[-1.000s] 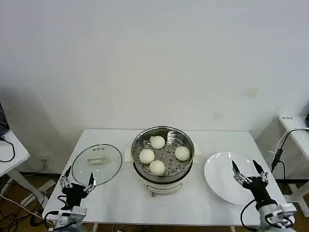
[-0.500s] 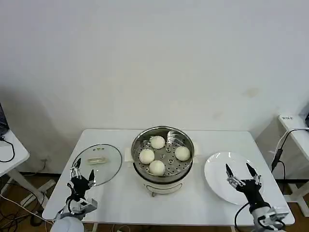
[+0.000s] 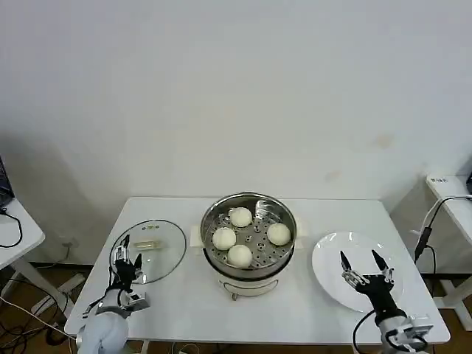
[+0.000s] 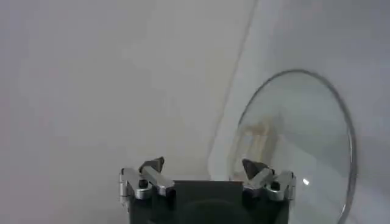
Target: Take steamed baozi put them in steamer then cover it.
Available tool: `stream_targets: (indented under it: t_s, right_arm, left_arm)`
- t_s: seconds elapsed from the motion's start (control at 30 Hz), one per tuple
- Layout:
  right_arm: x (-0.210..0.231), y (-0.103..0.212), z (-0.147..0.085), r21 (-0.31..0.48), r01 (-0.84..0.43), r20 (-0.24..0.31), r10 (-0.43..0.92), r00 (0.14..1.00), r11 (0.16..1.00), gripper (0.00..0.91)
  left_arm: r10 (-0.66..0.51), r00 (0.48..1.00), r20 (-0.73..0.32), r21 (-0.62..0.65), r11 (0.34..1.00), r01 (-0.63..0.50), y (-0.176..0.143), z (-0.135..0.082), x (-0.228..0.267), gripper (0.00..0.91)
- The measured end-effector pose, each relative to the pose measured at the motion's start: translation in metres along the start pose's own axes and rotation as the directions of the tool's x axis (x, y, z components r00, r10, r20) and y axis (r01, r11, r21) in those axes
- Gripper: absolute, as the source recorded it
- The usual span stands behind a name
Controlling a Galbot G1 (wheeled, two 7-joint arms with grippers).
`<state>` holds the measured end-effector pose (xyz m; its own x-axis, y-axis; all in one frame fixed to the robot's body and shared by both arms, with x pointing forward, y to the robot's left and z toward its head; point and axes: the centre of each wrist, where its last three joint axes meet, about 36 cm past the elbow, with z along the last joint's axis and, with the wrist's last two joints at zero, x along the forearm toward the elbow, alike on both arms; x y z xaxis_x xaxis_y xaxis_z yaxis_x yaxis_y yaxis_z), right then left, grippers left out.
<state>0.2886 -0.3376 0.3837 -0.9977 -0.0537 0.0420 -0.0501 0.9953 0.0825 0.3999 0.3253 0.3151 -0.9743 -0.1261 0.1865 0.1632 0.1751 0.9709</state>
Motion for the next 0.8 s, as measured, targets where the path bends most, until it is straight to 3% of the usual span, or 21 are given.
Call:
stream_targets:
  t_s: [0.8]
  right_arm:
    - [0.006,0.002,0.002,0.016,-0.046,0.025,0.046,0.999,0.999,0.907]
  left_arm:
    - [0.024,1.000,-0.001,-0.087,0.996,-0.024,-0.014,0.011,-0.056,0.907]
